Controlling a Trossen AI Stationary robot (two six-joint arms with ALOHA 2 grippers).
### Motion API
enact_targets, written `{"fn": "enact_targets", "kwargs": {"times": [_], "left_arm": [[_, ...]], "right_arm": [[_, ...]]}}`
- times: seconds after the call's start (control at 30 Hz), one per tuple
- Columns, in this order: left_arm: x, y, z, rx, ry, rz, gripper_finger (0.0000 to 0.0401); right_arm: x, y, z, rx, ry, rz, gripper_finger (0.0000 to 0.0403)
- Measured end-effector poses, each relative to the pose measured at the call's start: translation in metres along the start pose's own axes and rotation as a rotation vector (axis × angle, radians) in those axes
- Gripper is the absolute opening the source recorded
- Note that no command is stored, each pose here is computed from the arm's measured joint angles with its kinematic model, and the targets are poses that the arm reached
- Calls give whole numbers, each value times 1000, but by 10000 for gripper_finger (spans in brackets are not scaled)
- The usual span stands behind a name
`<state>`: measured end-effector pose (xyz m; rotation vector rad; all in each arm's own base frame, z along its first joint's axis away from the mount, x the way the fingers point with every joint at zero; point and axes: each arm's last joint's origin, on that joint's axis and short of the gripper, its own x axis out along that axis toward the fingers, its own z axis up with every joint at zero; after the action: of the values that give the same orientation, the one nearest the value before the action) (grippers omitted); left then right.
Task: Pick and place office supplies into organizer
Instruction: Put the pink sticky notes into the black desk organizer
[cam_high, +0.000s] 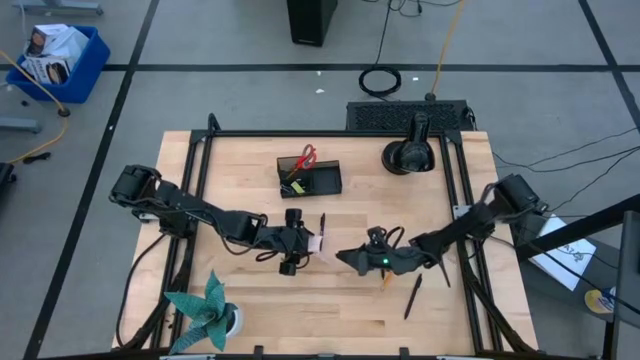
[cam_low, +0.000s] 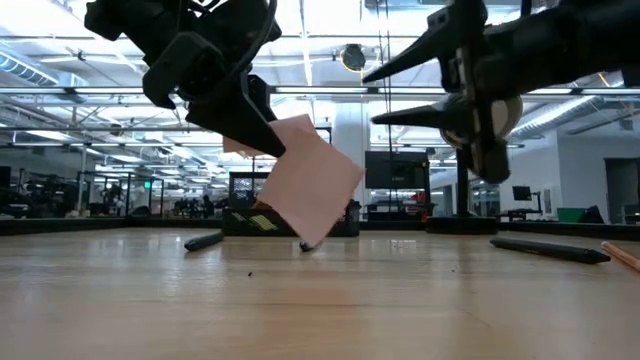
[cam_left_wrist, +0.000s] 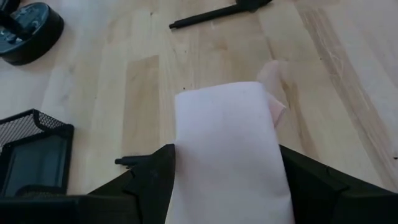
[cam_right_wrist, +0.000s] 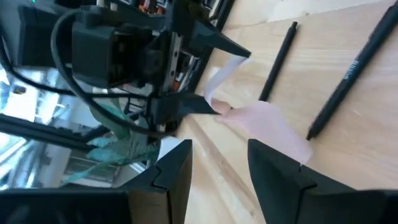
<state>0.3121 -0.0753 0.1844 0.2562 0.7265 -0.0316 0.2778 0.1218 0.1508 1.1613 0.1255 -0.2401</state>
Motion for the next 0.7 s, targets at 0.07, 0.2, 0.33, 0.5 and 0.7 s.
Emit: {"fn": "enact_targets", "kwargs": {"times": [0.07, 0.2, 0.33, 0.5, 0.7], "left_arm": [[0, 0, 0, -3, 3, 2, 250], [0, -1, 0, 12, 4, 0, 250], [0, -1, 0, 10, 2, 0, 250], [0, -1, 0, 7, 1, 0, 250], [0, -2, 0, 0, -2, -42, 250]], "right_arm": [[3, -2, -1, 8, -4, 9, 146], [5, -4, -4, 12, -3, 23, 144], [6, -5, -6, -101, 94, 53, 146], [3, -2, -13, -437, 181, 129, 146], [-2, 0, -18, -926, 143, 175, 148]]}}
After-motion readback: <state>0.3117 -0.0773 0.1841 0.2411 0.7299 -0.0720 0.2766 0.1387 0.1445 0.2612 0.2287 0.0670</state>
